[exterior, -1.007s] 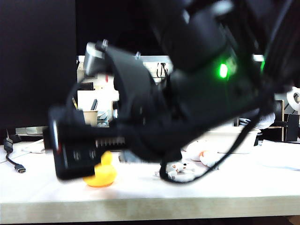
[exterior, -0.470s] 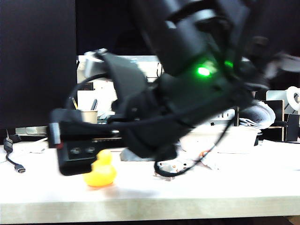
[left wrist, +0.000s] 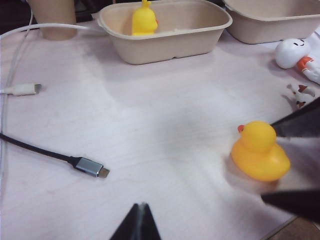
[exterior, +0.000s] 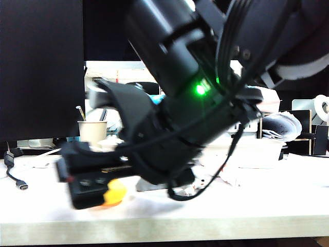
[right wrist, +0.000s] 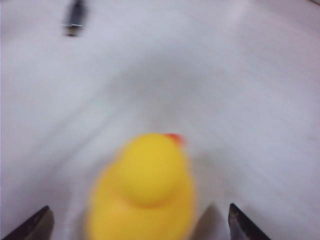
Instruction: Put the dolls with similar colors into the same paper box, while dolls with different colors go into separate paper boxes.
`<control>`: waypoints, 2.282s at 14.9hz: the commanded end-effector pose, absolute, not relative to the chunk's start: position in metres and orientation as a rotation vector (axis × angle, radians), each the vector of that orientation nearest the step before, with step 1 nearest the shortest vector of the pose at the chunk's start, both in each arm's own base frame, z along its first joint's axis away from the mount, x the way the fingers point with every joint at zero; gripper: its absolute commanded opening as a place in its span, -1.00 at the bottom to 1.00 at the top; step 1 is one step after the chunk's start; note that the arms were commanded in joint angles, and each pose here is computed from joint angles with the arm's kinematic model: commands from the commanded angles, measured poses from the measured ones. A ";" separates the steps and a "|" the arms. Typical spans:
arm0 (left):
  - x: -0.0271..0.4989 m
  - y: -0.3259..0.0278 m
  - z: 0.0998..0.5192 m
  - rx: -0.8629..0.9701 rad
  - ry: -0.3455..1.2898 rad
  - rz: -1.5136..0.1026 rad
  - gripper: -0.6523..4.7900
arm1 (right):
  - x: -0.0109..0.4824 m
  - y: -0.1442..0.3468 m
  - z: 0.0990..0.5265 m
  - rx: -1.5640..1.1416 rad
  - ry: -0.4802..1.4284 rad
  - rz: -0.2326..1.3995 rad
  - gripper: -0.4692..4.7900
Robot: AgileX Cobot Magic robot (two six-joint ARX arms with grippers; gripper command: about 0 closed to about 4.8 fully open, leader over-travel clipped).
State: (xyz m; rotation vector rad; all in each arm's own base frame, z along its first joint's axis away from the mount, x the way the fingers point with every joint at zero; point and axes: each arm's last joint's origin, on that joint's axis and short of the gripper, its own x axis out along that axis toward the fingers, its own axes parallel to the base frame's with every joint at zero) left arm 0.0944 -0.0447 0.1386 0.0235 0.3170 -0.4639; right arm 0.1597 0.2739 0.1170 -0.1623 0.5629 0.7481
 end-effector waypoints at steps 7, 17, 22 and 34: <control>0.095 -0.045 0.139 0.025 0.310 -0.466 -0.78 | 0.170 0.271 0.115 -0.137 0.588 0.743 1.00; 0.095 -0.045 0.139 0.025 0.310 -0.466 -0.78 | 0.178 0.279 0.108 -0.186 0.653 0.782 0.05; 0.095 -0.045 0.139 0.025 0.309 -0.466 -0.78 | 0.179 0.280 0.109 -0.169 0.640 0.783 -0.33; 0.093 -0.044 0.142 0.018 0.274 -0.466 -0.78 | 0.319 0.246 0.202 -0.098 0.332 0.591 -0.41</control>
